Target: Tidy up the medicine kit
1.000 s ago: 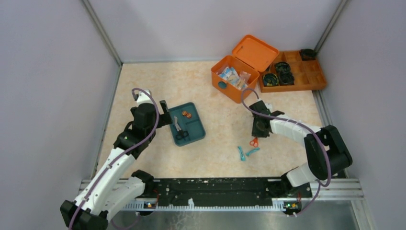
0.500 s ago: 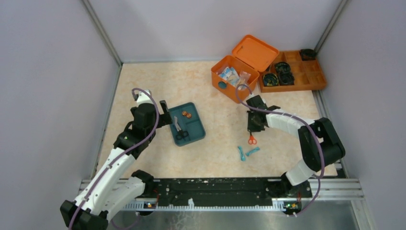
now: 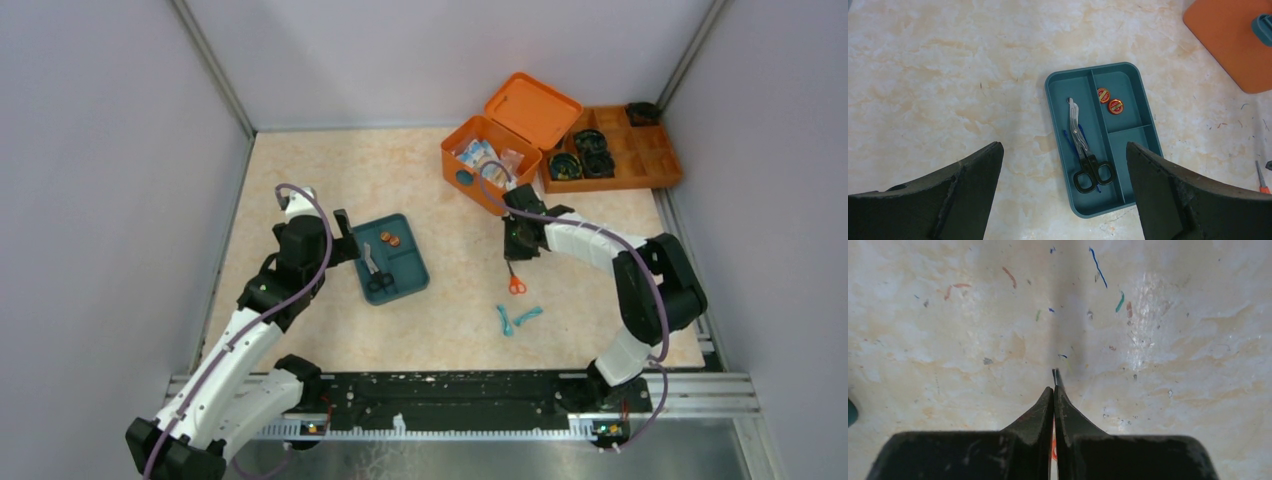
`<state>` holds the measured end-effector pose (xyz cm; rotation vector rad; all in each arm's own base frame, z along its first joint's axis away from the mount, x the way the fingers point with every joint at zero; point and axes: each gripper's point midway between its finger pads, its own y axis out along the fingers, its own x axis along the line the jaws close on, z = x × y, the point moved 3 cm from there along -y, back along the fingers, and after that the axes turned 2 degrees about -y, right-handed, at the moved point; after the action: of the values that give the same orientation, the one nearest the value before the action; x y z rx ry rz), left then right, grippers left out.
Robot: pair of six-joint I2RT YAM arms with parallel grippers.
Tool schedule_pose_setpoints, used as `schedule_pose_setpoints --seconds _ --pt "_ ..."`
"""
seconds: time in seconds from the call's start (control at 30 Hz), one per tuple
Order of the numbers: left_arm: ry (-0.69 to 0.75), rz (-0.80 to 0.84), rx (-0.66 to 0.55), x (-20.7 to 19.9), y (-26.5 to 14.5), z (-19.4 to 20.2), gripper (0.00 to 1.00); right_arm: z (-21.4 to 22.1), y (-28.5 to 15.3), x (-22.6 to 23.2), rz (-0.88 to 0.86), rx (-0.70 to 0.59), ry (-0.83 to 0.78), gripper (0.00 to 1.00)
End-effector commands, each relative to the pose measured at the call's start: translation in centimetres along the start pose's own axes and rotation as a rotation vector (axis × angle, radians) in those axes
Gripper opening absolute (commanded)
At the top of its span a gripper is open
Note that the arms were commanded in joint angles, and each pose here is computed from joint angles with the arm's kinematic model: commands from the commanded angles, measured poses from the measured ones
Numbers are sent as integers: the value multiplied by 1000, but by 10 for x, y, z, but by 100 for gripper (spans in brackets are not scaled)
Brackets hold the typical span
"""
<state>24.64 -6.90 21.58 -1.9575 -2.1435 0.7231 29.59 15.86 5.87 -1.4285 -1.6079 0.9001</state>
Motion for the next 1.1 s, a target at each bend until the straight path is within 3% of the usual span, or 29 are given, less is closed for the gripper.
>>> schedule_pose_setpoints --seconds 0.0,0.2,0.37,0.5,1.07 --pt "-4 -5 -14 1 1 -2 99 -30 -15 16 -35 -68 -31 0" --pt "-6 -9 -16 2 0 -2 99 -31 -20 14 -7 -54 -51 1" --pt "-5 -8 -13 2 1 -1 99 -12 -19 4 21 -1 -66 24" --pt "-3 -5 -9 1 2 -1 99 4 -17 0 18 31 -56 34" --pt "-5 -3 -13 1 1 -1 99 29 7 -5 36 134 -86 30"
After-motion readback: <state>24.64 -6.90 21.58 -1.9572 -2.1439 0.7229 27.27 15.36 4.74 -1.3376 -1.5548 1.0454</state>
